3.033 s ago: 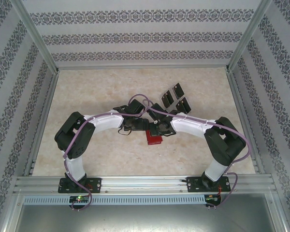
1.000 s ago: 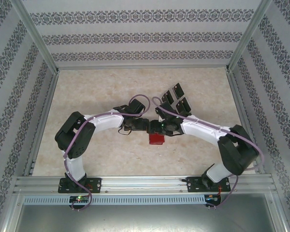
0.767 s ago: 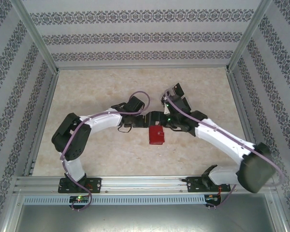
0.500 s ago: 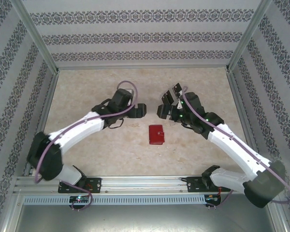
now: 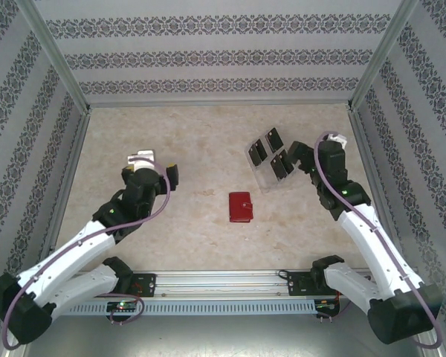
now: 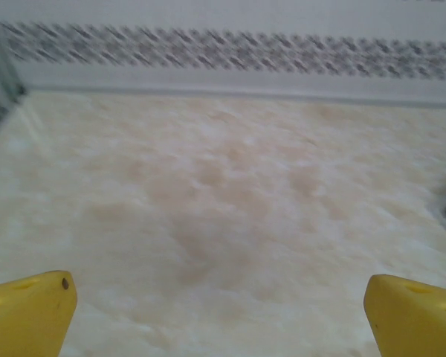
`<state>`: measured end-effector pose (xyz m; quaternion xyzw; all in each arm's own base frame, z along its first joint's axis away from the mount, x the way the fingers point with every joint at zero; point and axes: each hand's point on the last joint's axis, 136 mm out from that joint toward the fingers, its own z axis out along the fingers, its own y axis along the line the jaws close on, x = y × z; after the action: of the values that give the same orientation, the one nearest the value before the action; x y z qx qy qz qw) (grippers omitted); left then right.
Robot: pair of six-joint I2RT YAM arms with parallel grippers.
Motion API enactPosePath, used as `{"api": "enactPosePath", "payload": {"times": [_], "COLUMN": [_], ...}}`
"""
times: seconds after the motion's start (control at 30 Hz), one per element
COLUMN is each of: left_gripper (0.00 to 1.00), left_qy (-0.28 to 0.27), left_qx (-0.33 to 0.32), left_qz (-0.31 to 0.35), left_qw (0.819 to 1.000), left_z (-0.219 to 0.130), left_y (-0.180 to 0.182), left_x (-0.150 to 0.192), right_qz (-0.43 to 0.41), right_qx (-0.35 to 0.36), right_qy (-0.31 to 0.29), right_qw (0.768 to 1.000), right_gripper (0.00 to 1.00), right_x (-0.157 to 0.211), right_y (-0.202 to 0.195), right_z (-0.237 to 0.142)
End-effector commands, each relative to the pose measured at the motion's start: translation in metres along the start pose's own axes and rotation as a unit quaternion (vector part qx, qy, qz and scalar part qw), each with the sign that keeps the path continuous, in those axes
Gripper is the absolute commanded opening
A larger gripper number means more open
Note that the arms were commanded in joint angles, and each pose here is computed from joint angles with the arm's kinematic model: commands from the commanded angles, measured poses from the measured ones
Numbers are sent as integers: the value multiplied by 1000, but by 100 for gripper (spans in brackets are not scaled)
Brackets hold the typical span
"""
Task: Put the credit cards into the card holder
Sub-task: Reset both arms
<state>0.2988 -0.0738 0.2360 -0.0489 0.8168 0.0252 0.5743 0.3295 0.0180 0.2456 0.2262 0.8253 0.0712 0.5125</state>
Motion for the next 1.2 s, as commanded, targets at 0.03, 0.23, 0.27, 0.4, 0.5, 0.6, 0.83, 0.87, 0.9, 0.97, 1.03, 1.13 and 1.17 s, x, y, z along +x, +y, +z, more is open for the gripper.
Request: {"api": "enactPosePath", "payload": {"times": [0.03,0.23,0.27,0.4,0.5,0.6,0.83,0.87,0.9,0.97,1.03,1.13,1.17], "left_gripper": [100,100,100,100,100,100,100,100,100,100,100,100,100], "left_qy": [-62,-36,-29,-16,-15,-18,-27,-27,-26,-20,-21,-13,-3], "left_qx": [-95,-126,-130,-139,-133,-125,-100,-100,-100,-104,-98,-77,-70], "left_qz": [46,30,30,33,35,38,54,56,53,47,42,44,41], "left_qw": [993,991,991,990,990,991,993,993,993,993,994,996,997], "left_z": [0,23,27,43,59,83,120,123,125,130,135,144,145], "left_y": [52,96,102,111,109,103,88,88,89,93,92,87,87], "left_x": [-19,5,10,27,39,46,61,64,68,78,84,86,89], "right_qz": [3,-40,-51,-89,-105,-114,-133,-135,-135,-134,-135,-145,-156], "right_qx": [61,134,141,156,154,150,121,109,101,88,69,42,34], "right_qy": [-108,-109,-104,-83,-68,-50,-39,-44,-56,-65,-85,-101,-95], "right_qw": [992,984,983,980,980,981,983,984,984,985,985,983,983], "right_gripper": [98,98,98,98,98,98,98,98,98,98,98,98,98], "right_x": [-47,-59,-57,-41,-21,1,41,47,50,49,49,53,56], "right_y": [-30,-67,-70,-82,-89,-96,-102,-101,-100,-96,-91,-83,-79], "right_z": [6,32,37,59,74,89,111,112,113,111,110,111,113]}}
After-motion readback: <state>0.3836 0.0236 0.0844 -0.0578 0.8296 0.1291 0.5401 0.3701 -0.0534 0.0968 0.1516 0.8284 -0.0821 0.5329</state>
